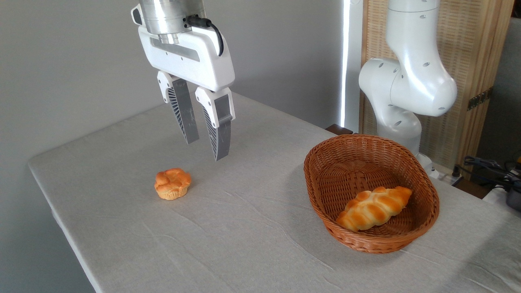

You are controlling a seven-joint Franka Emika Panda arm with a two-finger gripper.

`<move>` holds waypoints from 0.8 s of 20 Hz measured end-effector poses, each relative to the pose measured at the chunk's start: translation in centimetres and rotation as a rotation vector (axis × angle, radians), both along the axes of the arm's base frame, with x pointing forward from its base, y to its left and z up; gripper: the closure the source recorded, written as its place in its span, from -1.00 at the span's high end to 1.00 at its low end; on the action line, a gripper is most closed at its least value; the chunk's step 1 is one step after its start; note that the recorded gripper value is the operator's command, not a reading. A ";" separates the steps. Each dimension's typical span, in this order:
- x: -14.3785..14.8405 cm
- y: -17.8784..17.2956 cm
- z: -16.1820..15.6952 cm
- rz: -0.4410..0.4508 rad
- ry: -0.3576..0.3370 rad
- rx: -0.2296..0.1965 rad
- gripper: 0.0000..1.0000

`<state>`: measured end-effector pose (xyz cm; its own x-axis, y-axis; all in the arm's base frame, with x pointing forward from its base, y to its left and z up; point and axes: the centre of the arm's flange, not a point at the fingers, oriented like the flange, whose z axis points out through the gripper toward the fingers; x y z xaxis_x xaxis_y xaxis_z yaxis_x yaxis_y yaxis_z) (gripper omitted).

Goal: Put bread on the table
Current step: 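Move the open gripper over the wicker basket toward the braided roll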

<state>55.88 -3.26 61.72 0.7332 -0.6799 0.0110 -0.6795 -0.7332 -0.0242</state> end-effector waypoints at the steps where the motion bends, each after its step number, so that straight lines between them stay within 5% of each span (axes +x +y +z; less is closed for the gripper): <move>1: 0.0 0.0 0.0 0.000 0.000 0.000 1.00; 12: -0.1 0.0 -0.4 0.000 0.009 0.001 1.00; 16: -2.8 0.3 -1.8 -0.045 0.047 0.004 1.00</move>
<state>53.06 -2.98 59.96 0.7014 -0.7123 -0.0257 -0.7124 -0.7017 0.0059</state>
